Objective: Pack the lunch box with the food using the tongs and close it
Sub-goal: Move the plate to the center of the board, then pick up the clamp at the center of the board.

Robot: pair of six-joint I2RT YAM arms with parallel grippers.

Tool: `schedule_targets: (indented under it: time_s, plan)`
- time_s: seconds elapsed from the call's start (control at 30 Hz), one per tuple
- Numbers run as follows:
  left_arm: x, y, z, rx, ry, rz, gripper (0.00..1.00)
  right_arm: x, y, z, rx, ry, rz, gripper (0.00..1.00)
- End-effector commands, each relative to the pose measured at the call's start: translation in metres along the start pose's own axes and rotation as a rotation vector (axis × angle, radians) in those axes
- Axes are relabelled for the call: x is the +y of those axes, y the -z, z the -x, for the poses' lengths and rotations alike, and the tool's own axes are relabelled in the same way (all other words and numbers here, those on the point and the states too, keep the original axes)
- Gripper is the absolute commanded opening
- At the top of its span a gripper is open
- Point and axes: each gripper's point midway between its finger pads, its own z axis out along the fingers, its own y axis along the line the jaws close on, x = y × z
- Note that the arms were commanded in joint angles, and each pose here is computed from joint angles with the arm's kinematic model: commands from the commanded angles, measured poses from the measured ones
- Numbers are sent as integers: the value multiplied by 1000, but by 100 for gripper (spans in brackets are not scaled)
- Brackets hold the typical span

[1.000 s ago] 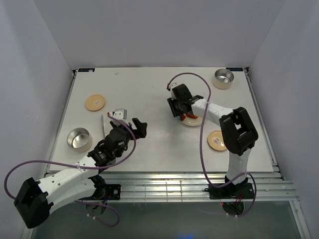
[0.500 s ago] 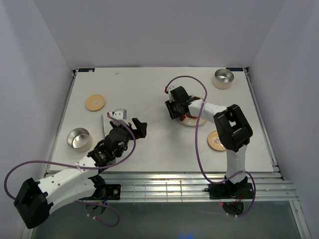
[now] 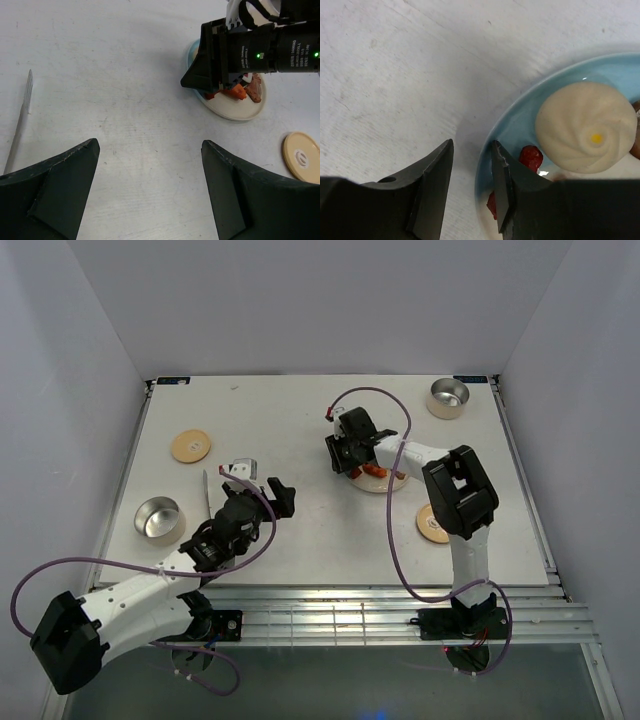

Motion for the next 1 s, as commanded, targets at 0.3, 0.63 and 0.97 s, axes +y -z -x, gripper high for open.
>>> schedule_targets:
  time_s: [0.3,0.63,0.97]
  plan:
    - [25,-25,-16,79,-111,213,94,22,59,78,-162,63,63,43]
    - [50,-30,-16,358,-87,316,98,89,187,50,-358,86,305,66]
    - [112,-12,-5,553,-68,497,98,127,241,-16,-509,81,473,94]
